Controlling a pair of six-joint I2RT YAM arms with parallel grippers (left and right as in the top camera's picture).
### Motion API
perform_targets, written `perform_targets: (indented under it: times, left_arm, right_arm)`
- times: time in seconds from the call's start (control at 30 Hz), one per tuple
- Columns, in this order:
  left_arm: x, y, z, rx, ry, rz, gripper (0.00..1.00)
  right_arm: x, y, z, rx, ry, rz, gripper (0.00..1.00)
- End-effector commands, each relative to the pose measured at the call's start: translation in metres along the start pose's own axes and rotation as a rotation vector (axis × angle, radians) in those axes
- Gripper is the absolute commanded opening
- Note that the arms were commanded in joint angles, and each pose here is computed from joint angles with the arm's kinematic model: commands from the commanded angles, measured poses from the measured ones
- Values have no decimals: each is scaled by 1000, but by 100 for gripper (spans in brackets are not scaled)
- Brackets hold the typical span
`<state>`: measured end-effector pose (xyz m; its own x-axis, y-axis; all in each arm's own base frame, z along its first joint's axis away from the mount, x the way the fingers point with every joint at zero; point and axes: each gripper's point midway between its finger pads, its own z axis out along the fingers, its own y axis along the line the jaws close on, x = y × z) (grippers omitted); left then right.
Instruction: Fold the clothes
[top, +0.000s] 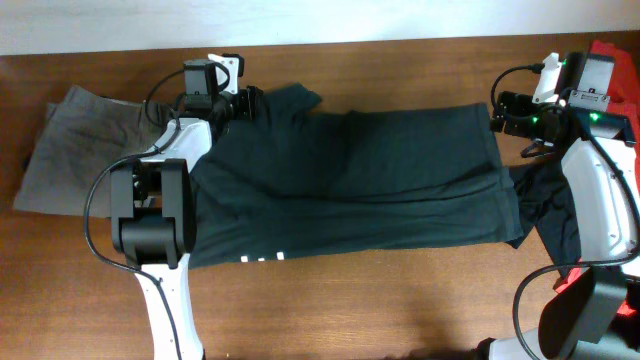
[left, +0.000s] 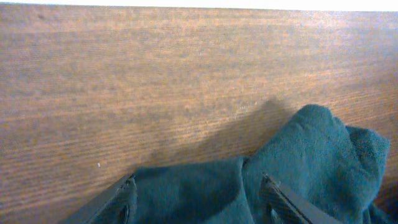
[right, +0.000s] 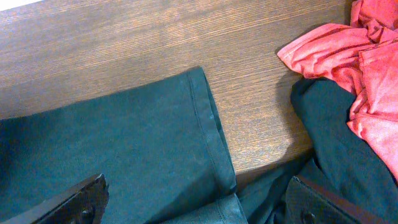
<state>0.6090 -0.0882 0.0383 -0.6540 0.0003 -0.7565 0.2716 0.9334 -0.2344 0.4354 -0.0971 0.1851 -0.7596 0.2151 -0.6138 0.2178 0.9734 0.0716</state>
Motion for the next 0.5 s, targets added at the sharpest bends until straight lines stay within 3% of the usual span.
perform_targets:
  times: [0.0, 0.33, 0.47]
  left_arm:
    - [-1, -1, 4, 3, -5, 9, 63]
    - [21, 6, 15, -16, 46, 23, 62]
    - [39, 9, 21, -15, 87, 9, 55]
  right_arm:
    - [-6, 4, -2, -9, -13, -6, 95]
    - [-6, 4, -2, -9, -14, -6, 95]
    - [-5, 4, -2, -10, -11, -6, 95]
